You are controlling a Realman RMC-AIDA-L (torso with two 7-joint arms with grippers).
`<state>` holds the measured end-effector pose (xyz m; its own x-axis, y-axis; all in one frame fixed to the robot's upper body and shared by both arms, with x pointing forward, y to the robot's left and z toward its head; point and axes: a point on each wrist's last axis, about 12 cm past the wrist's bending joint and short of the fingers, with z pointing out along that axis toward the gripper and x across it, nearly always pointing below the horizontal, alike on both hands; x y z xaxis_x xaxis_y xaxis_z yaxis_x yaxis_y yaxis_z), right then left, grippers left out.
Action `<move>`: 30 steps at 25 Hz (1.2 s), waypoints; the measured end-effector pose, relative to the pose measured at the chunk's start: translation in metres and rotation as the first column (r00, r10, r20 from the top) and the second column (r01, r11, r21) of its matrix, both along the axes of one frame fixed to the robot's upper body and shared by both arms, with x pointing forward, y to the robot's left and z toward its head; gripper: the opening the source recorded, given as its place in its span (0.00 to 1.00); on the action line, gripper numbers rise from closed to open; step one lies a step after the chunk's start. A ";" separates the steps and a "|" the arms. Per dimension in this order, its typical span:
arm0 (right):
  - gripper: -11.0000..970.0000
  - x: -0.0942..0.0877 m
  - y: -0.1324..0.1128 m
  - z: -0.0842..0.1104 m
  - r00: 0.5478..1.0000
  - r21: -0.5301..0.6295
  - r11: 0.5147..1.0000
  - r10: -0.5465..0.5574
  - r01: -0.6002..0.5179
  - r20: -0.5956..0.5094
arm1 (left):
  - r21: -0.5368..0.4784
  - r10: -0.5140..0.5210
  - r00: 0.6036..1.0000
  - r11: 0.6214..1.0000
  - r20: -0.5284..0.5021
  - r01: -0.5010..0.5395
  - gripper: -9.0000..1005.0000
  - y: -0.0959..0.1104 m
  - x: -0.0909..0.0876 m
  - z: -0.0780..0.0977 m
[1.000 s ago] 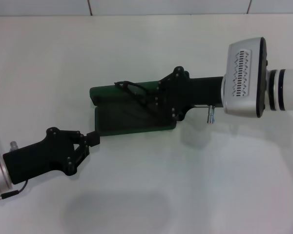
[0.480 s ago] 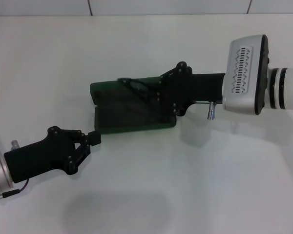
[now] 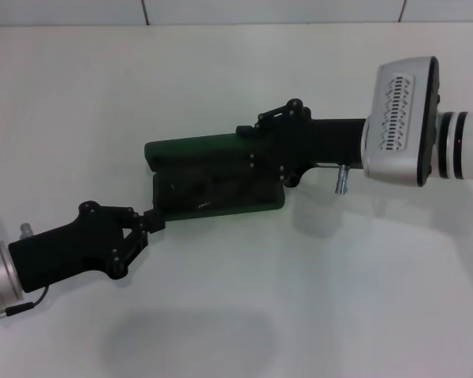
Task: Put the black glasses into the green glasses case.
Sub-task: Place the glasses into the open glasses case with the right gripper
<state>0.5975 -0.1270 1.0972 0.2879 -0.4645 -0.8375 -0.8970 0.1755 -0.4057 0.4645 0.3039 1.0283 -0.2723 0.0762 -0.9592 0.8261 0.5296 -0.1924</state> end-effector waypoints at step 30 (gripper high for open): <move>0.26 -0.053 -0.107 -0.025 0.969 0.330 0.919 -0.162 0.217 -0.184 | 0.063 -0.072 0.994 0.995 -0.078 0.077 0.04 -0.036 0.021 -0.012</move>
